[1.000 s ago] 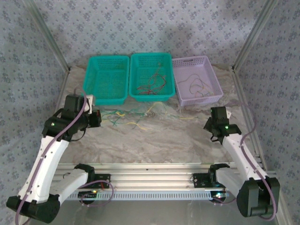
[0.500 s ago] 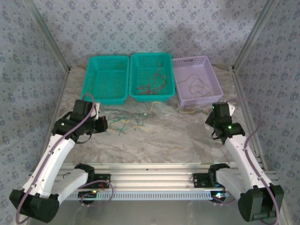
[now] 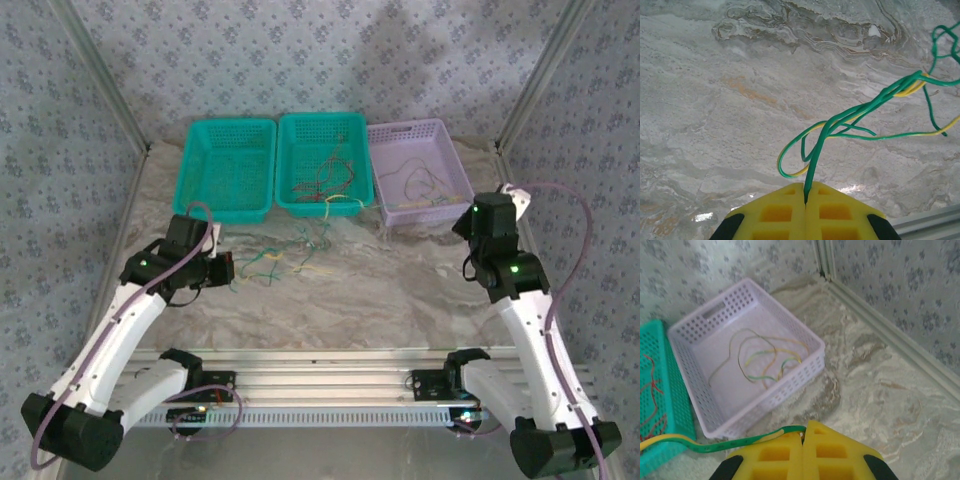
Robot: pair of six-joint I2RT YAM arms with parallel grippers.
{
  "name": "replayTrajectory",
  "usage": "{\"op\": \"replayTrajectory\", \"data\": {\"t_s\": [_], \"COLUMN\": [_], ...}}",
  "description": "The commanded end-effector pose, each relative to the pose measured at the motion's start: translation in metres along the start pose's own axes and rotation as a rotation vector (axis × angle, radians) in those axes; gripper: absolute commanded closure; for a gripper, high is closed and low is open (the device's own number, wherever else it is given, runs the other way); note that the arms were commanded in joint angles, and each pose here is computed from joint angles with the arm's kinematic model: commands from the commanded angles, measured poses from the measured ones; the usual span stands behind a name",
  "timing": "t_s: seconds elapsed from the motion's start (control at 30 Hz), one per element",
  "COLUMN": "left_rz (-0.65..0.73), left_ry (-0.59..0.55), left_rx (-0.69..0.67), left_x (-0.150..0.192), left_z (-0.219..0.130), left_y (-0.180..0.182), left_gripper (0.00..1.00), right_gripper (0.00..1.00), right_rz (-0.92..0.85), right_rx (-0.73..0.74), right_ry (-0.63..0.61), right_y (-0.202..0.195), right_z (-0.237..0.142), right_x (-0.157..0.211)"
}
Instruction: Untangle the cables
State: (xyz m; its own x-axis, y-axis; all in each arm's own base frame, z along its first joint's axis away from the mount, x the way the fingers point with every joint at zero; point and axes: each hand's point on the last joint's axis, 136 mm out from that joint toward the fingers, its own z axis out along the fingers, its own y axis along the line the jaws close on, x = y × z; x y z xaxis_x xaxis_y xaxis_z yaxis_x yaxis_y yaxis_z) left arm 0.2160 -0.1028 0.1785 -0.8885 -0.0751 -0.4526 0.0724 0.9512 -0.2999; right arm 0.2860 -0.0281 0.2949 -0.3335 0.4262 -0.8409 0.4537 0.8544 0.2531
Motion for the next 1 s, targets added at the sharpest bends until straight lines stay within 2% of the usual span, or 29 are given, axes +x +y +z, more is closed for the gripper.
{"op": "replayTrajectory", "data": {"t_s": [0.0, 0.17, 0.27, 0.47, 0.67, 0.8, 0.87, 0.9, 0.97], "left_rz": [0.019, 0.043, 0.061, 0.097, 0.079, 0.067, 0.059, 0.055, 0.056], "left_ry": [-0.008, 0.012, 0.016, -0.004, 0.006, 0.022, 0.023, 0.023, 0.02], "left_rx": [-0.016, -0.02, -0.033, -0.098, -0.053, -0.016, 0.016, 0.025, 0.049], "left_x": [-0.003, -0.003, -0.006, -0.011, -0.01, -0.011, -0.012, -0.012, -0.013], "left_z": [0.002, 0.009, 0.009, 0.004, 0.017, 0.027, 0.033, 0.036, 0.04], "left_y": [0.001, -0.002, -0.002, 0.008, -0.002, -0.014, -0.024, -0.028, -0.037], "left_gripper": [1.0, 1.0, 1.0, 1.0, 1.0, 0.99, 0.87, 0.76, 0.68], "right_gripper": [1.0, 1.0, 1.0, 1.0, 1.0, 1.0, 1.0, 1.0, 1.0], "right_rz": [0.047, 0.088, 0.099, 0.098, 0.029, -0.008, -0.027, -0.031, -0.035], "right_rx": [0.042, 0.056, 0.041, 0.033, -0.01, -0.101, -0.132, -0.144, -0.174], "right_ry": [-0.098, -0.139, -0.258, -0.31, -0.266, -0.23, -0.215, -0.206, -0.187], "right_y": [-0.007, -0.005, 0.003, 0.022, 0.049, 0.076, 0.086, 0.089, 0.095], "right_z": [-0.016, -0.017, -0.029, -0.032, -0.021, -0.018, -0.017, -0.016, -0.015], "right_x": [-0.036, -0.056, -0.094, -0.133, -0.136, -0.124, -0.116, -0.113, -0.106]}}
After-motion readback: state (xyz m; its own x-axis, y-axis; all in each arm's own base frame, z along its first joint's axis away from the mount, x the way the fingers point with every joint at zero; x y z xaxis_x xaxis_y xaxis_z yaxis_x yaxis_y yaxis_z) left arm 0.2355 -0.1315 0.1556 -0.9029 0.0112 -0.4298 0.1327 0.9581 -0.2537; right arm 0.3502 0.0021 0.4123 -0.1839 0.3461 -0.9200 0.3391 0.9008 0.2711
